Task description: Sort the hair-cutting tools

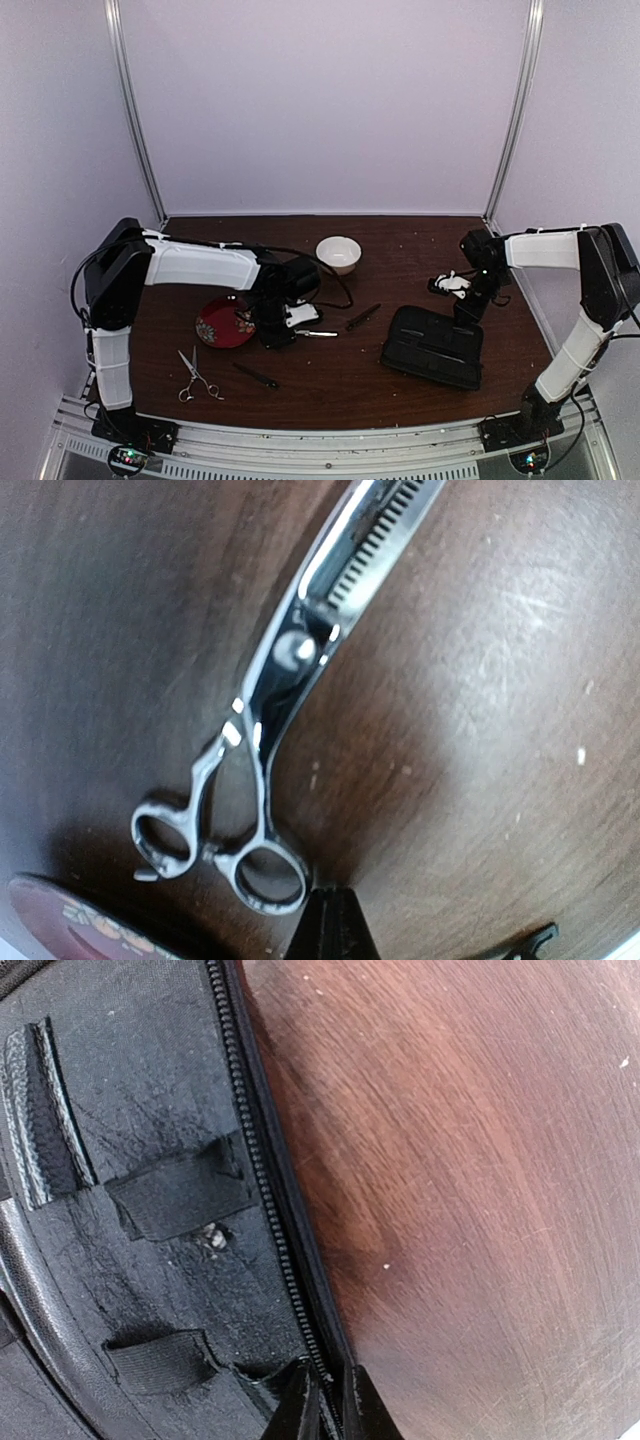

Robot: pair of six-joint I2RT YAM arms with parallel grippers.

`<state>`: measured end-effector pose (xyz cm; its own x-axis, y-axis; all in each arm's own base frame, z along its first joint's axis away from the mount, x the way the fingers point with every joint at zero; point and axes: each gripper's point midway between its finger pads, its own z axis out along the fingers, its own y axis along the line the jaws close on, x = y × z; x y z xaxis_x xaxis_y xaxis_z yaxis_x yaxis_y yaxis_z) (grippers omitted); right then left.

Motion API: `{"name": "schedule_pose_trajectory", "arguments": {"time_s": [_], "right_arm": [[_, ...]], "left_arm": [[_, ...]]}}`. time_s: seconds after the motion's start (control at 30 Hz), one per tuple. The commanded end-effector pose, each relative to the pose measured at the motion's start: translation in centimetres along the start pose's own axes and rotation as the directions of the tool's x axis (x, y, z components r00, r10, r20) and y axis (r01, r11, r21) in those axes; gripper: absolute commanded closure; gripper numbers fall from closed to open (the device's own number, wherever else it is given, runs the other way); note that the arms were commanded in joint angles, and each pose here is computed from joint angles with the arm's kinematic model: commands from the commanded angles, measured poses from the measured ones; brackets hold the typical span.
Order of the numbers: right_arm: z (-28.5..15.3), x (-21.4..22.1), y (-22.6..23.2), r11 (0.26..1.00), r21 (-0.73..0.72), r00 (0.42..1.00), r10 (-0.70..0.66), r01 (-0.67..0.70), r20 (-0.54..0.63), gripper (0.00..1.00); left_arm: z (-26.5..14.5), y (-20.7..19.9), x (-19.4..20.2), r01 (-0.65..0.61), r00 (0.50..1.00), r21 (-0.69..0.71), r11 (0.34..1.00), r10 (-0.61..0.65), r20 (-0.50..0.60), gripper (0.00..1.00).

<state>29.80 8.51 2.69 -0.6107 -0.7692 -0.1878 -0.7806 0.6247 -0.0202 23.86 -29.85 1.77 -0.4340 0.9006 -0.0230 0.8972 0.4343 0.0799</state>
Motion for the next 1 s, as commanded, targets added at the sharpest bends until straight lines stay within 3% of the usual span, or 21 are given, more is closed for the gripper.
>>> {"name": "schedule_pose_trajectory", "arguments": {"time_s": [0.0,0.07,0.13,0.43,0.7,0.9,0.97], "right_arm": [[-0.8,-0.6,0.3,1.000,-0.026,1.000,-0.004,0.005,0.027,0.91],[-0.7,-0.6,0.4,1.000,-0.030,1.000,-0.005,0.006,0.024,0.91],[-0.6,-0.6,0.4,0.999,-0.032,1.000,-0.002,0.003,0.022,0.91],[-0.5,-0.4,0.6,0.999,-0.038,1.000,-0.006,0.006,0.020,0.91],[-0.3,-0.2,0.8,0.999,-0.042,1.000,-0.006,0.007,0.020,0.91],[-0.3,-0.3,0.9,0.999,-0.048,1.000,-0.006,0.007,0.022,0.91],[-0.4,-0.4,0.8,0.999,-0.047,1.000,-0.006,0.007,0.024,0.91]], "left_arm": [[-3.0,0.9,-0.8,0.001,0.994,-0.049,0.999,0.005,0.106,0.96],[-3.1,1.3,-0.9,-0.003,0.992,-0.077,0.997,0.013,0.127,0.80],[-3.1,1.3,-1.0,-0.009,0.991,-0.076,0.997,0.019,0.135,0.74],[-0.8,0.4,-2.0,-0.032,0.991,-0.026,0.999,0.035,0.125,0.71],[1.9,1.1,-0.6,-0.025,0.999,-0.071,0.997,0.027,0.020,0.76],[2.4,1.2,0.0,-0.025,1.000,-0.081,0.996,0.025,-0.006,1.00],[2.1,1.3,0.1,-0.023,1.000,-0.084,0.996,0.023,-0.002,1.00]]}}
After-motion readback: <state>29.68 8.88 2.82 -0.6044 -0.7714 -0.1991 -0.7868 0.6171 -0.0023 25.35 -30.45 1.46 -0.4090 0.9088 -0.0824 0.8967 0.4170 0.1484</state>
